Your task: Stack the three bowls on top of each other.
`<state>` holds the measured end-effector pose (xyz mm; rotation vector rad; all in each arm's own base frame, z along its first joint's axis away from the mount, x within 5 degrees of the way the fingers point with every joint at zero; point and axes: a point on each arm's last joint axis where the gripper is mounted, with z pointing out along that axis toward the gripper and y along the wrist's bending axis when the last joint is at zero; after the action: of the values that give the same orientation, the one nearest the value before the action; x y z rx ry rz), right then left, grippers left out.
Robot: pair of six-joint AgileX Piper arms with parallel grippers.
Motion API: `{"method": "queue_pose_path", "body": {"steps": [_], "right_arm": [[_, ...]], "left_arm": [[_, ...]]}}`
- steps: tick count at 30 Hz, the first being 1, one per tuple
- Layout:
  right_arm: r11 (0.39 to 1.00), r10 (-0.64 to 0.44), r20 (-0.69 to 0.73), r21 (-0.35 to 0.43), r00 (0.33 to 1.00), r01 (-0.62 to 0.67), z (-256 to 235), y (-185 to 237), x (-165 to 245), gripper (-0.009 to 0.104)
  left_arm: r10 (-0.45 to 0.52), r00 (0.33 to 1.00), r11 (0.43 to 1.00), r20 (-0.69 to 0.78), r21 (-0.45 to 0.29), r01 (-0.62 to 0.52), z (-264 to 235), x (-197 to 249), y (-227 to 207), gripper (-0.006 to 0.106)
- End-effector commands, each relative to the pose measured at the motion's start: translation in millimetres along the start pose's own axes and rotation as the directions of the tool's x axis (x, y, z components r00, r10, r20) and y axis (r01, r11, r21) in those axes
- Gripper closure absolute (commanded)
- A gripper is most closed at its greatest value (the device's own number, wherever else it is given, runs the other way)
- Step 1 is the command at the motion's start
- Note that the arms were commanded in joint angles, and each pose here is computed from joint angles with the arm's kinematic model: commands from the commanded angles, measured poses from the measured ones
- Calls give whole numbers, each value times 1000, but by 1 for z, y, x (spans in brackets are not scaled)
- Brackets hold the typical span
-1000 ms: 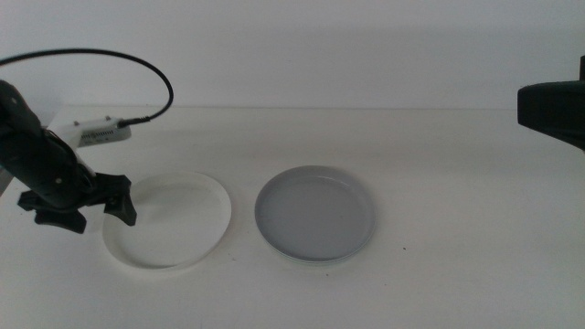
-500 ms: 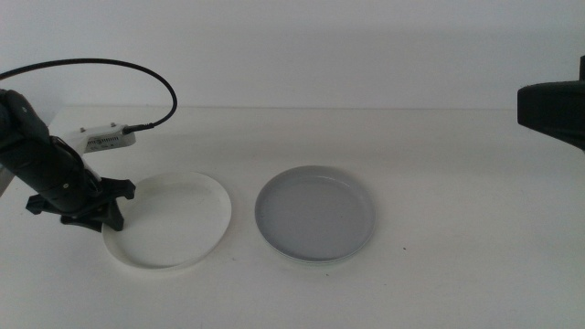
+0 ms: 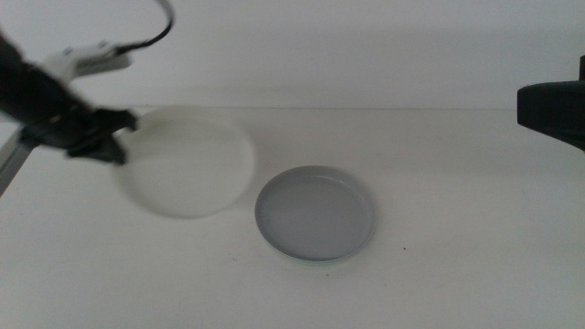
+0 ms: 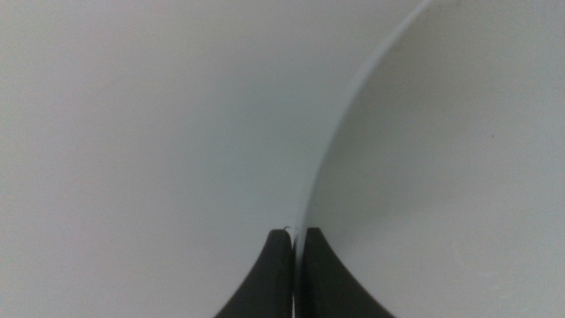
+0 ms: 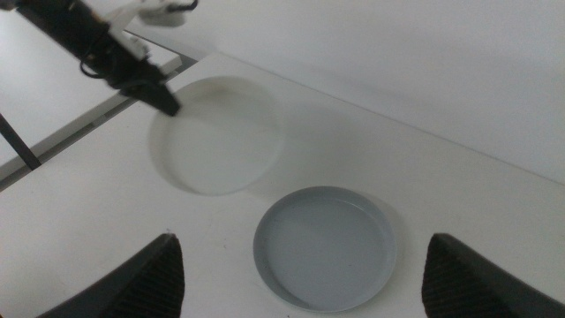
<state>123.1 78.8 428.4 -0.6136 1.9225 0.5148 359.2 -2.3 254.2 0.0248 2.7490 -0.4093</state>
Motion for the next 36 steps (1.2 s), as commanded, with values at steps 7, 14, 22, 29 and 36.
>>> {"method": "queue_pose_path", "body": {"steps": [7, 14, 22, 29, 36], "right_arm": [[1000, -11, 12, 4, 1000, 11, -1, 0, 0, 8], [1000, -11, 12, 4, 1000, 11, -1, 0, 0, 8], [1000, -11, 12, 4, 1000, 11, -1, 0, 0, 8], [1000, -11, 12, 4, 1000, 11, -1, 0, 0, 8], [1000, -11, 12, 4, 1000, 11, -1, 0, 0, 8]], "left_arm": [[122, 993, 985, -3, 125, -120, 36, -17, -111, 102], [189, 978, 970, -91, 173, -171, 86, -11, -152, 102], [199, 967, 972, -158, 160, -173, 115, -4, -150, 102], [218, 963, 971, -161, 137, -197, 115, -4, -147, 99], [230, 965, 969, -129, 123, -215, 106, -8, -145, 78]]}}
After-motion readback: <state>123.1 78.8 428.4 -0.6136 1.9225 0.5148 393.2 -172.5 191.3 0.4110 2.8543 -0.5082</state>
